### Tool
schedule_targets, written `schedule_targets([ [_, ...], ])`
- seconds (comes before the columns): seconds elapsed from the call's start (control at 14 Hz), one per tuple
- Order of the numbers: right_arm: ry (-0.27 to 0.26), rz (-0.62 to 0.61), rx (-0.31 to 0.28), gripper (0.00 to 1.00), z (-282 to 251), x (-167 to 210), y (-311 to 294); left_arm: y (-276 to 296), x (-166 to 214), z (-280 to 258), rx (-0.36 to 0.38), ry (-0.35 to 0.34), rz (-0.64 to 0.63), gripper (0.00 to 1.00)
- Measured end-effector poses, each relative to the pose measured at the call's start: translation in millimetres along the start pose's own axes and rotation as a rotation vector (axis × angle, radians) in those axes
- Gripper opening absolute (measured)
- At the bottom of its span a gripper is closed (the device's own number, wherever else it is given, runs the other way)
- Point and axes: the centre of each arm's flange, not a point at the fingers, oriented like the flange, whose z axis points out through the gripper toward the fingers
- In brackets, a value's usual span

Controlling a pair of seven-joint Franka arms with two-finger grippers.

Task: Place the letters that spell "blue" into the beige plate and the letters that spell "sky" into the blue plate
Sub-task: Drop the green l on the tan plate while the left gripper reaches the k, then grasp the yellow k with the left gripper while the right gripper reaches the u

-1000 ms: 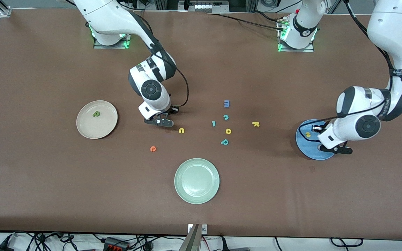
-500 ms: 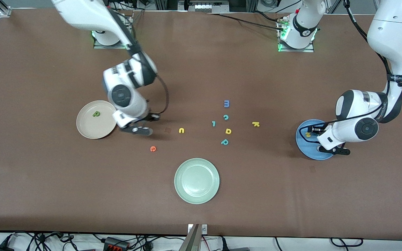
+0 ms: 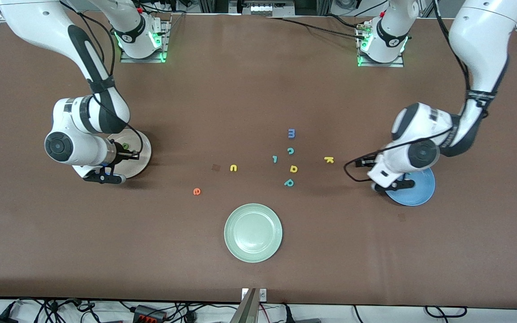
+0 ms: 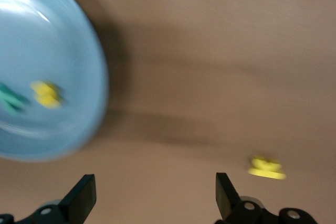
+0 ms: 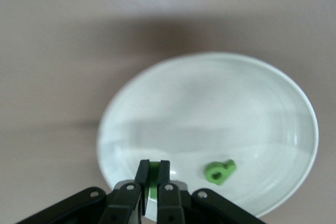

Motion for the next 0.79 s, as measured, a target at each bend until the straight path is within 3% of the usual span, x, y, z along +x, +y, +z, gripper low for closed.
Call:
schedule_targets([
  [0.29,-0.015,-0.028,-0.001,0.1,17,-7,0,61,-31,20,-0.07,0.033,0.009,1.0],
  [0.43,-0.017,-0.042,0.005,0.26,20,-5,12,77,-40,39,-0.113,0.061,0.04,1.0],
  [0.64,0.001,-0.03,0.015,0.55,8,0,23,84,-45,61,-0.074,0.096,0.12,0.96],
  [0.79,0.037,-0.023,0.02,0.75,-22,6,0,82,-44,71,-0.052,0.102,0.147,0.94],
])
